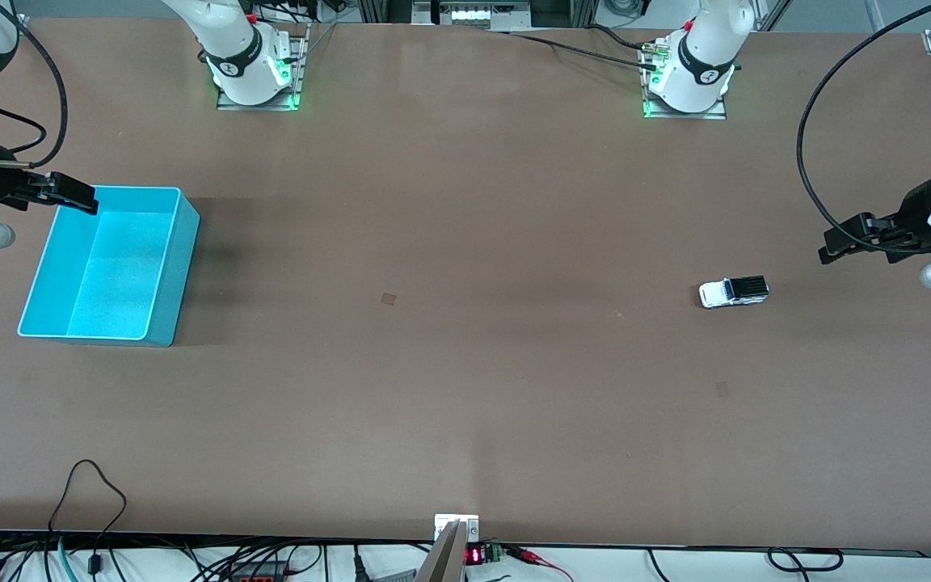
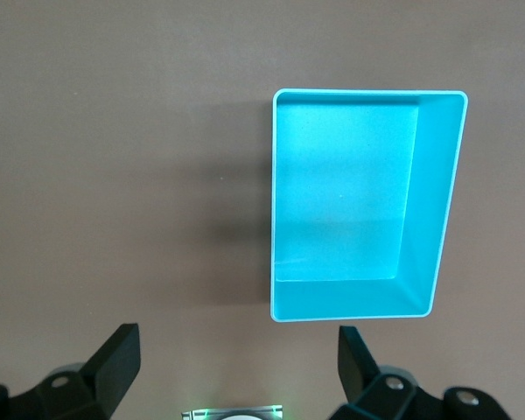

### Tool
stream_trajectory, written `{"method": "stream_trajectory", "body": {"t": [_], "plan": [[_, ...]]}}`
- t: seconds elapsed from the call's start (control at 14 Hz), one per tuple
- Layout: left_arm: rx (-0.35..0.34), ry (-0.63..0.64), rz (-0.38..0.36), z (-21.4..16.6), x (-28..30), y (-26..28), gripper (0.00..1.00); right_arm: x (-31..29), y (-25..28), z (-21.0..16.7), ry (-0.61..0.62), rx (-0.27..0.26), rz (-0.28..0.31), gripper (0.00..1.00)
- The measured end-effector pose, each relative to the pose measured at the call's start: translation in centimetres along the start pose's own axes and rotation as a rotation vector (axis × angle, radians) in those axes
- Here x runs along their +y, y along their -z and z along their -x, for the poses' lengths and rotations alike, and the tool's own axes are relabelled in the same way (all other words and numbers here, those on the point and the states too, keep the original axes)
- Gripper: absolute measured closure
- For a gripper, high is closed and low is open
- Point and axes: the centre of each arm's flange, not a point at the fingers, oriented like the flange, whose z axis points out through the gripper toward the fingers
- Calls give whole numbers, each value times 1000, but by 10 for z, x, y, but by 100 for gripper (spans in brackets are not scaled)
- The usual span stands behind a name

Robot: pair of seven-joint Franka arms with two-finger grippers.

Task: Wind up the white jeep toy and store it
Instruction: 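Lower the left gripper over the white jeep toy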

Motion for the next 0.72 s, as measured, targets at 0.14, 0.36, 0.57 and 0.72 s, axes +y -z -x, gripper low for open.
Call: {"method": "stream_trajectory", "body": {"t": [0.14,0.36,0.57,0.72], "plan": [[-1,0,0,0,0,0,0,0,0,0,0,0,0,0],[-39,-13,0,5,7,-4,0,0,0,0,-1,0,0,0],[-103,-57,-1,12,32,-14,0,1,0,0,-2,0,0,0],[-150,-98,-3,11,56,-36,0,1,0,0,-2,-1,0,0]]}}
